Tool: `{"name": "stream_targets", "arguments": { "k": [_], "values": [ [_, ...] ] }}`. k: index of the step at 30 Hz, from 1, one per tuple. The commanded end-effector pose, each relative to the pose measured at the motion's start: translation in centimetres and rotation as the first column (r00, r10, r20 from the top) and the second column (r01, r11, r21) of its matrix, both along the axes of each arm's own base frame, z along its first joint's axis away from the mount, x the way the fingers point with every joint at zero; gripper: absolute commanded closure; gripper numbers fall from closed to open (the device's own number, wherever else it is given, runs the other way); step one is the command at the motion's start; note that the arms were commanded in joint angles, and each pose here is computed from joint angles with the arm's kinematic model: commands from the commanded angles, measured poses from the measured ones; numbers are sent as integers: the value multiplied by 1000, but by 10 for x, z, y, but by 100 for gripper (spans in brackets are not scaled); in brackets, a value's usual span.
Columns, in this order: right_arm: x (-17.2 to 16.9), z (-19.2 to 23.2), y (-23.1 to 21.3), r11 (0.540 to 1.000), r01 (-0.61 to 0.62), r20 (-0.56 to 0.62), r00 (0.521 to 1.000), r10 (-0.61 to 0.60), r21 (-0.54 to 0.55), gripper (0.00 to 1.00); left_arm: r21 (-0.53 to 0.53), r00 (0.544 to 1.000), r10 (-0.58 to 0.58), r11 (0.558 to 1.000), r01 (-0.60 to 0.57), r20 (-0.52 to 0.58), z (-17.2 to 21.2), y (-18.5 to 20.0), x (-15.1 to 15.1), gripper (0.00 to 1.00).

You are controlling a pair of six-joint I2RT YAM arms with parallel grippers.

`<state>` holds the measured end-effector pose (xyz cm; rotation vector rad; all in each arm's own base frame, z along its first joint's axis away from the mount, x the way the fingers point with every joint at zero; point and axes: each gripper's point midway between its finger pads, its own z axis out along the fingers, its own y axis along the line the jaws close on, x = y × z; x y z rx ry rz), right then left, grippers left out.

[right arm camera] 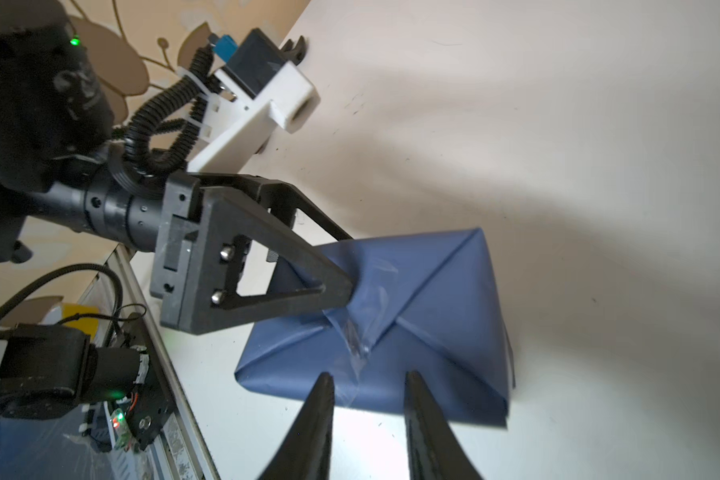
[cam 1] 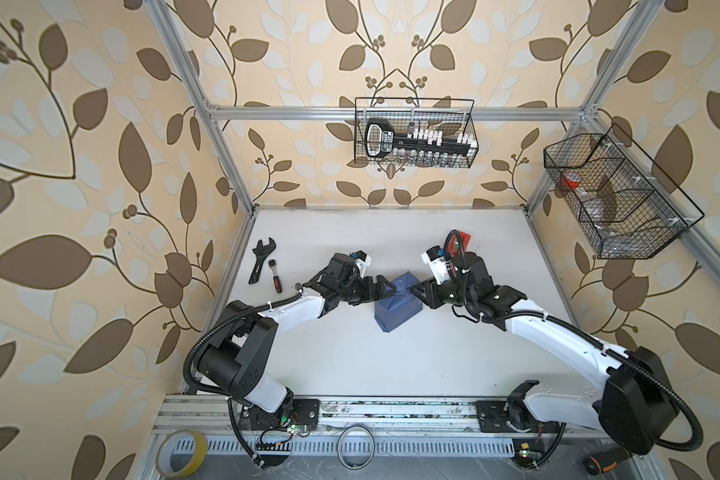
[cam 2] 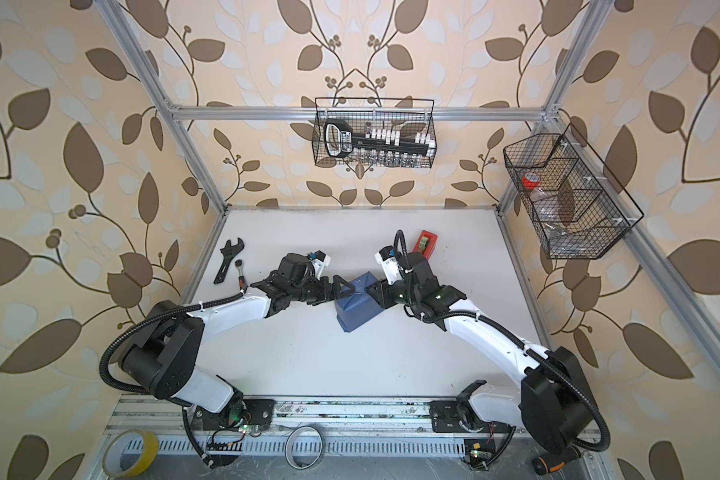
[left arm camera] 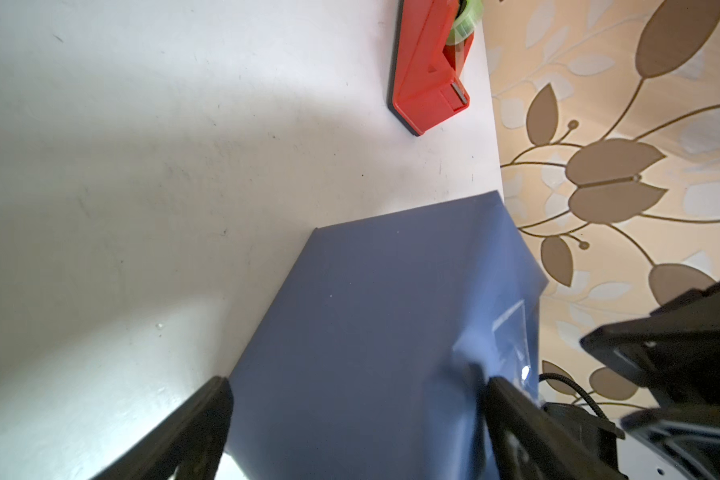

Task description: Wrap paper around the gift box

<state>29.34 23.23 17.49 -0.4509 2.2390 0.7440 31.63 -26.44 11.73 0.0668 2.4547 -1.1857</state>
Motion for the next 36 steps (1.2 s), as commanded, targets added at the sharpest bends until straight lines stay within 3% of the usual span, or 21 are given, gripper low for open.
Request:
{"name": "stream_targets", "arguments": {
  "k": [1, 8, 14, 20, 29, 36],
  "values": [
    [-5, -4, -19, 996, 70, 62, 996, -67, -60, 63, 26, 1000, 0, 1000, -1, 31, 17, -4, 9, 3],
    [-24, -9, -14, 998, 45, 87, 995, -41, -38, 59, 15, 993, 9, 1000, -11, 119, 62, -9, 29, 1],
    [-32, -18, 15, 999, -43, 68, 997, 45, -26, 60, 35, 978, 50, 998, -59, 204, 91, 9, 23, 1],
    [-27, -10, 26, 998, -62, 80, 995, 61, 5, 64, 54, 973, 1, 998, -14, 231, 87, 9, 8, 6],
    [-15, -3, 6, 999, -1, 65, 998, -2, 43, 67, 265, 965, -95, 964, 28, 245, 59, -5, 14, 9],
    [-9, 1, -14, 995, 34, 48, 998, -39, 99, 68, 350, 968, -125, 936, 42, 219, 36, -7, 24, 5]
  ]
}}
